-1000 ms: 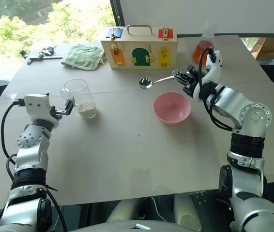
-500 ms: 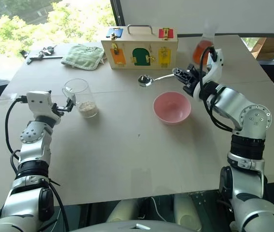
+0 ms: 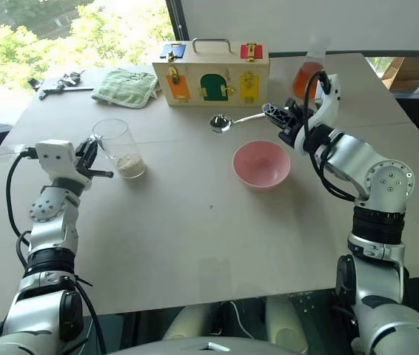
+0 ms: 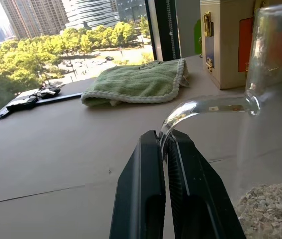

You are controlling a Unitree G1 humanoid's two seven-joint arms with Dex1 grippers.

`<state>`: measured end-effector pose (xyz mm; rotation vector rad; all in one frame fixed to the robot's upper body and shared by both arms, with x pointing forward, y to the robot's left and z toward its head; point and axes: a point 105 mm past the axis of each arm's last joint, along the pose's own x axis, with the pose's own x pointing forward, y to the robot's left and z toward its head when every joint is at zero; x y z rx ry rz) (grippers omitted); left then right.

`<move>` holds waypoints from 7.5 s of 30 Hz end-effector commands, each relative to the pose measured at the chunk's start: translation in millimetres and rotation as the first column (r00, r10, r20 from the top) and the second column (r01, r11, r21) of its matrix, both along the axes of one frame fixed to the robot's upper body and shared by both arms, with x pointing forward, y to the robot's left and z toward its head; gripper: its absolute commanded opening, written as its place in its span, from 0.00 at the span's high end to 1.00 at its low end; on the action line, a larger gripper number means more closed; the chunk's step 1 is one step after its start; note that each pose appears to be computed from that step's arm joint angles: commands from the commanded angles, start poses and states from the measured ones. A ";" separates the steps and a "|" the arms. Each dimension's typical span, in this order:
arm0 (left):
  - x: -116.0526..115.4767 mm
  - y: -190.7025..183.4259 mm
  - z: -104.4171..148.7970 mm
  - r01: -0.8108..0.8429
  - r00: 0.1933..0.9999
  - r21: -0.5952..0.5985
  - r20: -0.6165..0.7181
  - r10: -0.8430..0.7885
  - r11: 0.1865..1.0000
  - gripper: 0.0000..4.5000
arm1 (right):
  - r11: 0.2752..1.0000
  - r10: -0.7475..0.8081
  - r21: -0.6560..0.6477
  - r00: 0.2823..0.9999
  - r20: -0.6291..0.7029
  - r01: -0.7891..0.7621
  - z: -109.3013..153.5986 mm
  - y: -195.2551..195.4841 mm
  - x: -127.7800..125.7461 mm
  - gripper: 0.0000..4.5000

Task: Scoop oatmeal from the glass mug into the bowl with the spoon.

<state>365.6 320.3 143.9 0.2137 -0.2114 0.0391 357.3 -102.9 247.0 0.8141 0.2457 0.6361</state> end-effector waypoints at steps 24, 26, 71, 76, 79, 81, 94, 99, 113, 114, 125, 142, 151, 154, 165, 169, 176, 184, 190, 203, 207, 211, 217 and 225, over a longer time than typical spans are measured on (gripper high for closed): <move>21.9 -157.3 62.3 0.052 0.973 0.280 0.203 -0.112 0.958 1.00 | 0.977 0.109 -0.200 0.975 0.196 -0.069 58.3 20.5 -9.9 1.00; 20.8 -165.3 65.1 0.064 0.965 0.291 0.225 -0.134 0.955 1.00 | 0.969 0.103 -0.243 0.976 0.194 -0.054 53.1 21.4 -6.0 1.00; 48.0 -199.5 55.8 0.383 0.895 0.236 0.143 -0.422 0.893 1.00 | 0.558 0.475 -0.829 0.805 0.356 0.037 29.5 72.8 30.9 1.00; 48.9 -195.3 59.0 0.355 0.904 0.238 0.160 -0.397 0.904 1.00 | 0.529 0.529 -0.848 0.796 0.294 -0.038 14.1 76.7 21.9 1.00; 48.5 -195.6 59.4 0.353 0.904 0.238 0.163 -0.396 0.905 1.00 | 0.550 0.538 -0.829 0.801 0.261 -0.100 9.6 80.5 15.8 1.00; 48.4 -195.3 59.0 0.351 0.905 0.238 0.164 -0.393 0.906 1.00 | 0.573 0.531 -0.809 0.811 0.246 -0.129 10.5 81.6 14.1 1.00; 45.7 -197.3 54.7 0.355 0.902 0.247 0.164 -0.400 0.902 1.00 | 0.752 0.350 -0.631 0.927 0.139 -0.190 23.6 67.1 27.9 1.00; 45.6 -197.7 52.3 0.356 0.902 0.244 0.161 -0.400 0.902 1.00 | 0.764 0.312 -0.625 0.939 0.144 -0.159 28.7 58.7 33.0 1.00; 46.0 -201.5 47.2 0.363 0.902 0.236 0.155 -0.404 0.902 1.00 | 0.887 0.206 -0.419 0.978 -0.022 -0.196 30.6 44.7 39.5 1.00; 46.1 -201.1 47.0 0.361 0.902 0.235 0.156 -0.402 0.902 1.00 | 0.892 0.204 -0.404 0.978 -0.037 -0.201 29.7 44.2 38.6 1.00; 47.7 -203.9 50.4 0.327 0.906 0.284 0.175 -0.384 0.901 1.00 | 0.880 0.186 -0.437 0.981 -0.045 -0.187 26.4 50.7 32.7 1.00; 50.3 -194.9 48.8 0.242 0.923 0.376 0.195 -0.332 0.895 1.00 | 0.946 0.084 -0.302 0.989 -0.119 -0.117 38.0 34.6 39.7 1.00; 53.8 -182.2 54.9 0.160 0.936 0.399 0.229 -0.267 0.903 1.00 | 0.964 0.076 -0.244 0.988 -0.133 -0.107 49.1 30.5 37.5 1.00; 54.7 -178.8 57.1 0.138 0.937 0.408 0.241 -0.252 0.902 1.00 | 0.969 0.073 -0.224 0.988 -0.137 -0.103 51.0 30.7 37.3 1.00; 57.9 -171.6 54.6 0.135 0.945 0.353 0.235 -0.228 0.926 1.00 | 0.980 0.046 -0.187 0.994 -0.100 -0.064 57.5 23.5 35.5 1.00; 58.9 -170.1 52.5 0.140 0.948 0.325 0.229 -0.221 0.935 1.00 | 0.981 0.049 -0.182 0.995 -0.087 -0.064 57.7 22.5 34.2 1.00; 61.0 -168.6 50.9 0.137 0.952 0.299 0.225 -0.209 0.944 1.00 | 0.987 0.031 -0.153 0.996 -0.083 -0.044 59.1 18.4 33.8 1.00; 63.1 -178.0 54.2 0.164 0.946 0.244 0.236 -0.223 0.956 1.00 | 0.993 -0.005 -0.121 0.996 -0.086 -0.005 58.6 9.9 33.9 1.00; 64.8 -186.1 59.8 0.197 0.938 0.185 0.251 -0.241 0.963 1.00 | 0.995 -0.037 -0.094 0.997 -0.063 0.031 58.6 -0.5 31.0 1.00; 67.3 -203.3 67.2 0.244 0.924 0.146 0.265 -0.276 0.959 1.00 | 0.993 -0.106 -0.051 0.994 -0.022 0.105 56.1 -22.3 19.6 1.00; 68.1 -207.0 67.0 0.254 0.922 0.145 0.262 -0.285 0.956 1.00 | 0.991 -0.130 -0.046 0.991 -0.013 0.129 52.4 -29.8 13.4 1.00; 69.1 -208.8 66.4 0.260 0.922 0.145 0.258 -0.290 0.955 1.00 | 0.987 -0.156 -0.042 0.988 -0.015 0.155 46.4 -38.5 7.5 1.00; 70.0 -212.2 64.6 0.270 0.920 0.149 0.250 -0.301 0.951 1.00 | 0.987 -0.162 -0.013 0.987 -0.019 0.162 44.7 -42.4 0.1 1.00; 70.7 -209.8 64.0 0.266 0.922 0.154 0.247 -0.298 0.952 1.00 | 0.986 -0.152 0.054 0.987 -0.045 0.155 40.4 -44.2 -20.9 1.00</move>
